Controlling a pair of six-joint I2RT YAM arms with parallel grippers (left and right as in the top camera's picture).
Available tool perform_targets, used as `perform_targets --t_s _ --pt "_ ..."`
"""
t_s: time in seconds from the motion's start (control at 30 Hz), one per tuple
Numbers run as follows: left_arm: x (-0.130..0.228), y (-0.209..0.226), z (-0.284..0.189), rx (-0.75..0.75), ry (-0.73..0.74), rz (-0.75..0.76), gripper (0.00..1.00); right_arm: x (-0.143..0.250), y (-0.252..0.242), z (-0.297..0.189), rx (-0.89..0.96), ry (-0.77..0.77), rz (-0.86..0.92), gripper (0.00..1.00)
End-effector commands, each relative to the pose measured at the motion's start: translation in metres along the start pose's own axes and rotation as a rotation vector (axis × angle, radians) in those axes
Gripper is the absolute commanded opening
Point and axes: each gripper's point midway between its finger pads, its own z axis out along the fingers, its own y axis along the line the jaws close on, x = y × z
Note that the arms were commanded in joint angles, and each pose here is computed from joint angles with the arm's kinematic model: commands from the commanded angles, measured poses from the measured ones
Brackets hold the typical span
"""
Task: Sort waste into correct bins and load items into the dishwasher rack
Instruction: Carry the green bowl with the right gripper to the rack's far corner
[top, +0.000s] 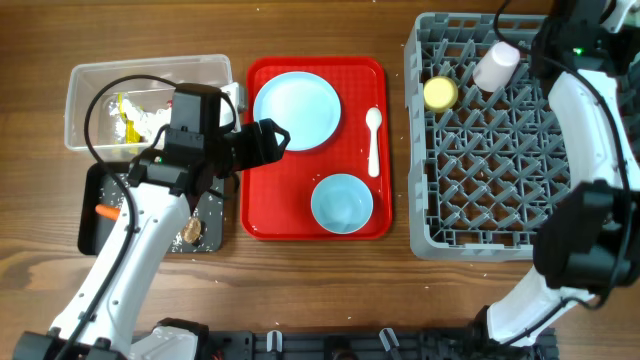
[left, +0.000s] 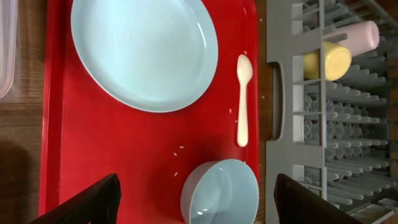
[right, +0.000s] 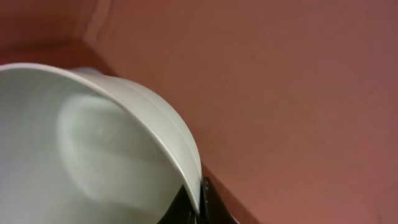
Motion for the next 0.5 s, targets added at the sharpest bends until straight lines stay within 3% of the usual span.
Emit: perform_targets --t_s 0.0,0.23,0.47 --pt "-0.006 0.003 0.004 -0.011 0.0 0.013 0.79 0.009 0.017 0.008 0.027 0.015 -0.124 0.04" --pt "-0.006 0.004 0.007 -0.012 0.002 0.011 0.78 0.043 0.068 0.025 -0.018 0.062 -0.262 0.04" --pt "-0.006 0.003 0.007 -0.011 0.001 0.012 0.78 0.05 0.08 0.029 -0.038 0.067 -0.283 0.04"
